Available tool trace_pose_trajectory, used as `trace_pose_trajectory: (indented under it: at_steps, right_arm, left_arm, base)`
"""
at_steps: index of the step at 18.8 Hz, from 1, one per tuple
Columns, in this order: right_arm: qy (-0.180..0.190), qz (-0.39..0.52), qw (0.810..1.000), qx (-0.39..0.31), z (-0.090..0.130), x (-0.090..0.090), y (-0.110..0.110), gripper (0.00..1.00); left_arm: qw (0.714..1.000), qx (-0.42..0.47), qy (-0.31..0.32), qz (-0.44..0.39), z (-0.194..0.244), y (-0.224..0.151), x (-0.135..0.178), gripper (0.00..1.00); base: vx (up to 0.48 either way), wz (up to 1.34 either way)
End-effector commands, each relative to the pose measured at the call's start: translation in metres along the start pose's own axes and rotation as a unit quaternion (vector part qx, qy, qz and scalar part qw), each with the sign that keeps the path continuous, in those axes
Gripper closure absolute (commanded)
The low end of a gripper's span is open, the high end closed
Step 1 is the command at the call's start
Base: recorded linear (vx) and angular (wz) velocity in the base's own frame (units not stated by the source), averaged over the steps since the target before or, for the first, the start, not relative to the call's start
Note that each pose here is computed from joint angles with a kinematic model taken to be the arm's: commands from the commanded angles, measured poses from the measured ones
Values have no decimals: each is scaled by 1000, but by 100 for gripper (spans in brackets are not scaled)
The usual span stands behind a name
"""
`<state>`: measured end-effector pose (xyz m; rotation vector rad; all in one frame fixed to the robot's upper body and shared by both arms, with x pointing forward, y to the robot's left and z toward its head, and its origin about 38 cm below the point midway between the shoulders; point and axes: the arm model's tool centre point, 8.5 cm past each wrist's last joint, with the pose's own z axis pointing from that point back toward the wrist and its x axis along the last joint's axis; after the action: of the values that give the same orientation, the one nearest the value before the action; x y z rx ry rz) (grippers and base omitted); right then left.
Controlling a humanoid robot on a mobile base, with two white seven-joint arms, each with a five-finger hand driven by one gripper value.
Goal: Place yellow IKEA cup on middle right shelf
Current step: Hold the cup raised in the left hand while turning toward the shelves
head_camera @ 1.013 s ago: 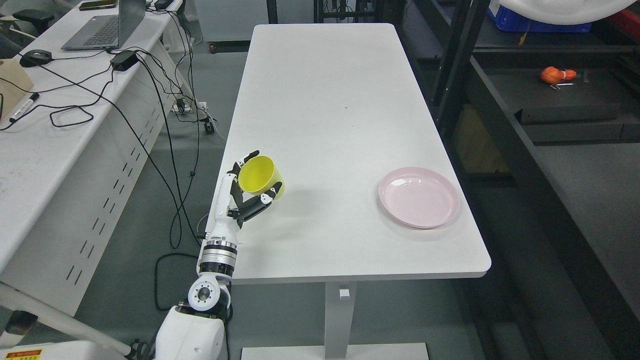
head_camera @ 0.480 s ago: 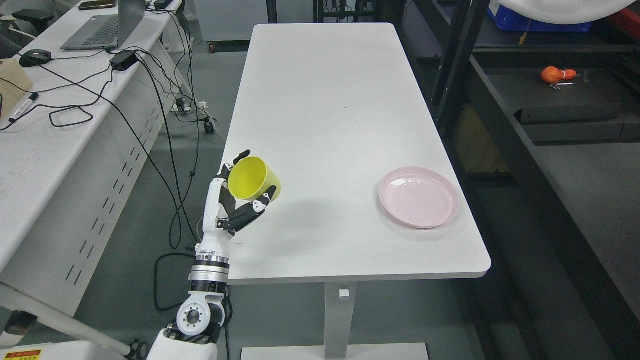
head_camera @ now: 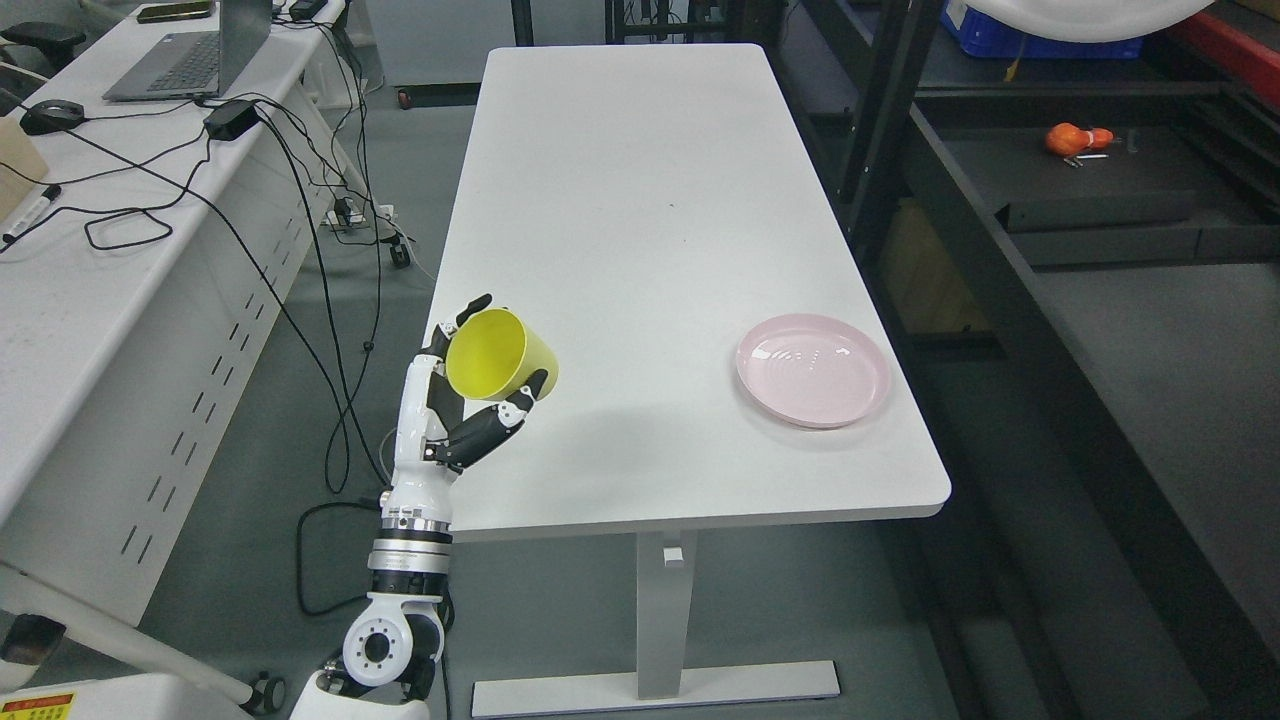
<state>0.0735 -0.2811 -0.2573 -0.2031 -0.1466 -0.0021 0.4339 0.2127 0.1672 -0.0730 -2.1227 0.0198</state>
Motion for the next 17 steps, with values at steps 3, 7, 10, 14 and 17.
trace_pose_trajectory:
  at_steps: [3,7,10,14,17]
  right_arm:
    - [7,-2,1000,-6,-1,-9,-10,1]
    - [6,-2,1000,-6,-1,-8,-10,1]
    - [7,-2,1000,-6,-1,-9,-10,1]
    - [7,-2,1000,-6,-1,-9,-10,1]
    - [7,-2,1000,-6,-1,-9,-10,1]
  left_arm:
    - [1000,-6,-23,-6,-6,2,18,100]
    - [1000,-5,-20,-6,-4,3,16,100]
    - [1000,-6,-16,-6,-3,3,14,100]
    - [1000,-6,-13,-6,-5,3,14,100]
    - [1000,-6,-14,-6,-5,3,15,100]
  base:
    - [-180,-251]
    - [-213,-325]
    - [-207,-313]
    - [-202,-258]
    - [-207,-238]
